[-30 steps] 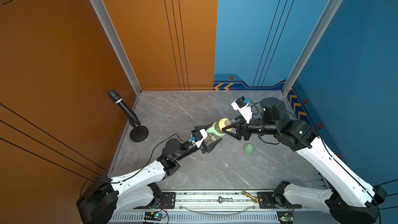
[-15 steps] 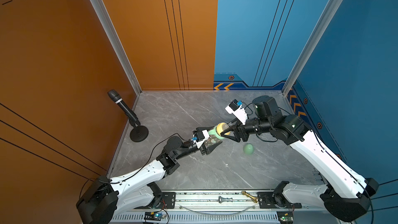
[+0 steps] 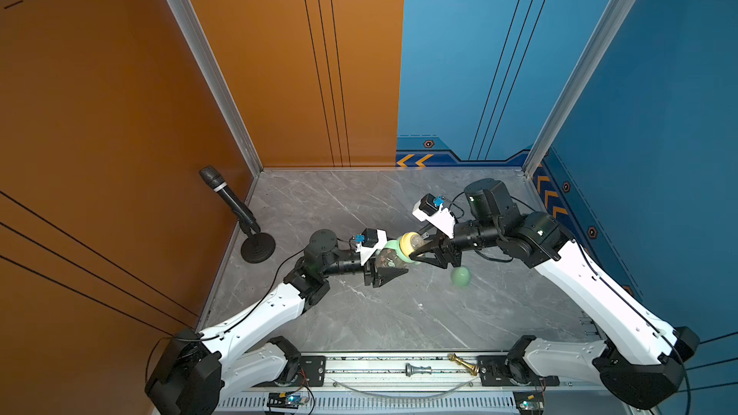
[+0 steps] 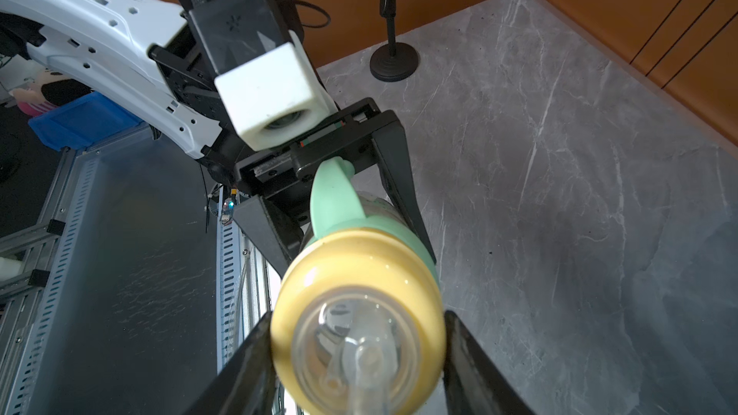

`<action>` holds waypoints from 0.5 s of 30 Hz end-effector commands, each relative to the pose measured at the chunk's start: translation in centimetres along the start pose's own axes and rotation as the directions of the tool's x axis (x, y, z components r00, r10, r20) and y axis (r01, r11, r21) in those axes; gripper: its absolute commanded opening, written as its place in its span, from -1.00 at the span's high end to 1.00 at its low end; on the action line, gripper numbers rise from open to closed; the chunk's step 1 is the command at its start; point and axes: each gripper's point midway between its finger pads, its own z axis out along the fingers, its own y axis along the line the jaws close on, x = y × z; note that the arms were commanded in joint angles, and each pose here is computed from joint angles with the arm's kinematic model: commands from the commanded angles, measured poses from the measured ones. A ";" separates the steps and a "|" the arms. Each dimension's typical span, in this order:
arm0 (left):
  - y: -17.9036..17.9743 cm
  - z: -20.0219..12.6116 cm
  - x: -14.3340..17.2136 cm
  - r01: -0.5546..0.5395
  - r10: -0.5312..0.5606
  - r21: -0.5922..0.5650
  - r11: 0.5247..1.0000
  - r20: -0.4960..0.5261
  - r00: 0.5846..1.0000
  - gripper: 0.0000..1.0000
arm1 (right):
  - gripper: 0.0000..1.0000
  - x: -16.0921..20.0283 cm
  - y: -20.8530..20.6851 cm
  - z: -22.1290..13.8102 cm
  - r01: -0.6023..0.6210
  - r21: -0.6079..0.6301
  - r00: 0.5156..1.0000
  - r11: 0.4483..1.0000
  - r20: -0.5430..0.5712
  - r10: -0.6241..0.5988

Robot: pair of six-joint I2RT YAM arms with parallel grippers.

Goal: Assemble the baby bottles
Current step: Close the nipple on the baby bottle.

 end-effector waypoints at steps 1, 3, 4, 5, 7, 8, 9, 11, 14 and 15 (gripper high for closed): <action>-1.5 -0.7 -7.1 -0.214 0.212 0.005 0.977 0.123 0.970 0.58 | -0.08 7.4 2.8 2.8 -0.117 -0.183 0.956 0.976 -0.288 0.060; -1.8 -0.6 -6.8 -0.218 0.215 0.024 0.976 0.081 0.973 0.60 | -0.09 8.1 2.9 2.9 -0.086 -0.188 0.953 0.978 -0.303 0.025; -2.0 -0.6 -6.9 -0.225 0.222 0.030 0.974 0.081 0.972 0.62 | -0.09 8.3 3.1 2.9 -0.066 -0.194 0.954 0.979 -0.301 0.005; -2.2 -0.6 -7.1 -0.231 0.228 0.033 0.972 0.085 0.970 0.63 | -0.11 8.4 3.2 3.0 -0.064 -0.203 0.954 0.977 -0.299 0.001; -2.3 -0.6 -7.2 -0.247 0.244 0.029 0.969 0.086 0.966 0.66 | -0.13 8.8 3.8 3.2 -0.072 -0.237 0.954 0.969 -0.299 -0.002; -2.3 -0.7 -7.3 -0.260 0.258 0.017 0.965 0.089 0.962 0.69 | -0.14 9.0 4.0 3.2 -0.063 -0.243 0.954 0.968 -0.300 -0.013; -2.3 -0.8 -7.4 -0.274 0.273 0.000 0.962 0.089 0.958 0.70 | -0.13 9.0 4.1 3.3 -0.054 -0.248 0.954 0.967 -0.298 -0.023; -2.6 -0.7 -7.5 -0.290 0.290 -0.012 0.957 0.101 0.952 0.71 | -0.13 8.7 4.3 3.4 -0.038 -0.258 0.960 0.965 -0.277 -0.036; -3.0 -0.5 -7.8 -0.290 0.287 0.008 0.957 0.115 0.951 0.72 | -0.15 8.8 4.5 3.7 0.020 -0.262 0.961 0.965 -0.260 -0.091; -3.0 -0.5 -8.1 -0.291 0.287 0.013 0.957 0.126 0.949 0.72 | -0.15 8.7 4.6 3.8 0.039 -0.270 0.961 0.962 -0.252 -0.110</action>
